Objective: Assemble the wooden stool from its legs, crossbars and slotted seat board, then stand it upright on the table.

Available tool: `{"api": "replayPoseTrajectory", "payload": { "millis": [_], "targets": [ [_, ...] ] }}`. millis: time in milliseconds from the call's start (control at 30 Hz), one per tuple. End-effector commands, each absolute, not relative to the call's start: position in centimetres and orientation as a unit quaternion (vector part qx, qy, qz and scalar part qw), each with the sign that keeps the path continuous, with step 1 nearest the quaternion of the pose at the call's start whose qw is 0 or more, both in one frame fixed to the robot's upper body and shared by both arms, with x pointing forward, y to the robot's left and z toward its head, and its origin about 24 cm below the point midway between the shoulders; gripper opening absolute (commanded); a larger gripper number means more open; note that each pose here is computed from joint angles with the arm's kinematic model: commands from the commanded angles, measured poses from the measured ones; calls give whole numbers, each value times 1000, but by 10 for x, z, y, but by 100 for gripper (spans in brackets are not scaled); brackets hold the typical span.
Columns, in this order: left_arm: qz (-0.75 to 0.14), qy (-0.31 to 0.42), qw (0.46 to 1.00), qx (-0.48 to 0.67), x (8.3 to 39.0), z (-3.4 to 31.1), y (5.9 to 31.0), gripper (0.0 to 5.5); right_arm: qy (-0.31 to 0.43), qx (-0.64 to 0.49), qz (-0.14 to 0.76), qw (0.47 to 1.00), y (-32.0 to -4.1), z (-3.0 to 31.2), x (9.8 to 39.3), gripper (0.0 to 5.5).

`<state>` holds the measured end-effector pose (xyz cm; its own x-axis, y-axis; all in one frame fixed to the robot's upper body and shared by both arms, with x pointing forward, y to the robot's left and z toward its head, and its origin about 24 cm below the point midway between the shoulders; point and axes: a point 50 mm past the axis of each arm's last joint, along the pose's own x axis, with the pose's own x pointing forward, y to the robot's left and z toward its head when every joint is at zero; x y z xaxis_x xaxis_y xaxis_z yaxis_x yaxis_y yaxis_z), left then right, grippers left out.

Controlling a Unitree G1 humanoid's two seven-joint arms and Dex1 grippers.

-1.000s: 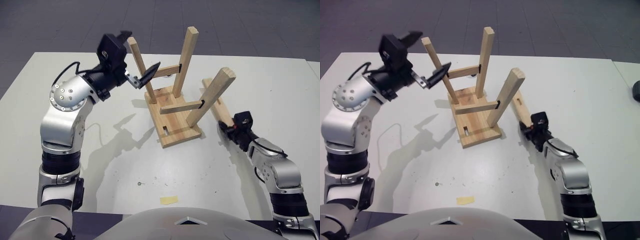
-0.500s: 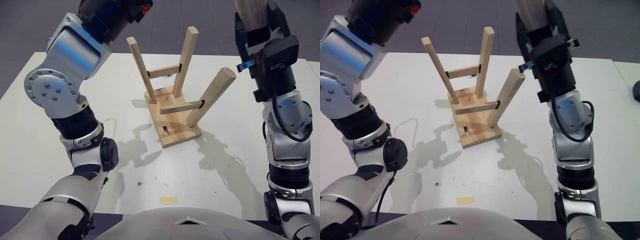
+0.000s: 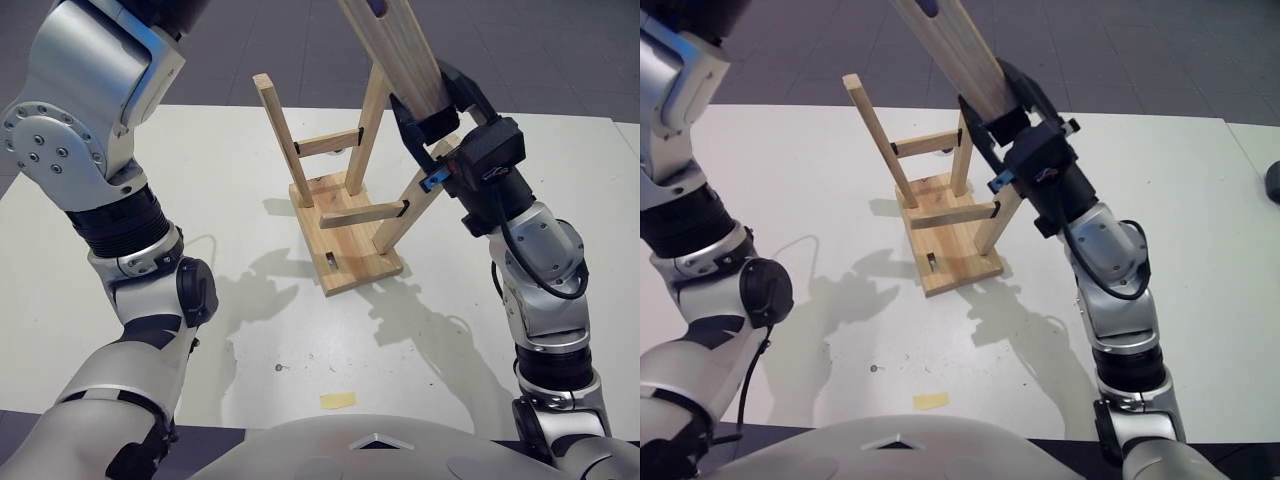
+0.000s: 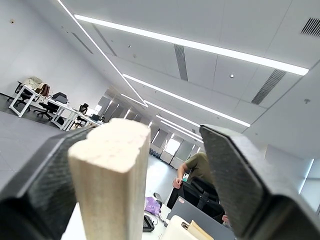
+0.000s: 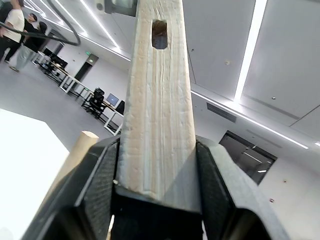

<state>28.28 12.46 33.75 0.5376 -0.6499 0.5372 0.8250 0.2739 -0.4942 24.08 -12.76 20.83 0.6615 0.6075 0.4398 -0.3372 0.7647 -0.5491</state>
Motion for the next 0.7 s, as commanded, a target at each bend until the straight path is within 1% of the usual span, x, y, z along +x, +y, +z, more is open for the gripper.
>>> {"api": "replayPoseTrajectory", "payload": {
  "millis": [33,167,233,400,433,500,533,567,633,700],
  "targets": [
    [-476,-112,804,-339,280,336,122,306,-310,-193,278,888,-123,208,238,205],
    [-482,-135,806,-315,277,341,122,243,-307,-188,279,890,-122,208,238,205],
    [-484,-147,804,-314,276,344,123,222,-305,-187,281,891,-122,207,238,205],
    [-503,-166,785,-320,270,351,120,131,-304,-190,279,891,-121,205,239,205],
    [-508,-171,781,-320,269,353,120,121,-304,-188,277,892,-121,205,239,205],
    [-517,-182,773,-319,265,358,121,119,-304,-186,273,894,-122,205,240,205],
    [-520,-187,770,-319,263,360,122,119,-304,-185,272,894,-122,206,241,243],
    [-521,-193,769,-317,262,362,123,118,-304,-184,269,895,-122,206,242,250],
    [-516,-204,771,-313,261,367,127,102,-303,-182,264,897,-123,206,243,288],
    [-493,-227,782,-307,264,374,136,102,-301,-182,257,900,-125,205,244,320]
  ]
}}
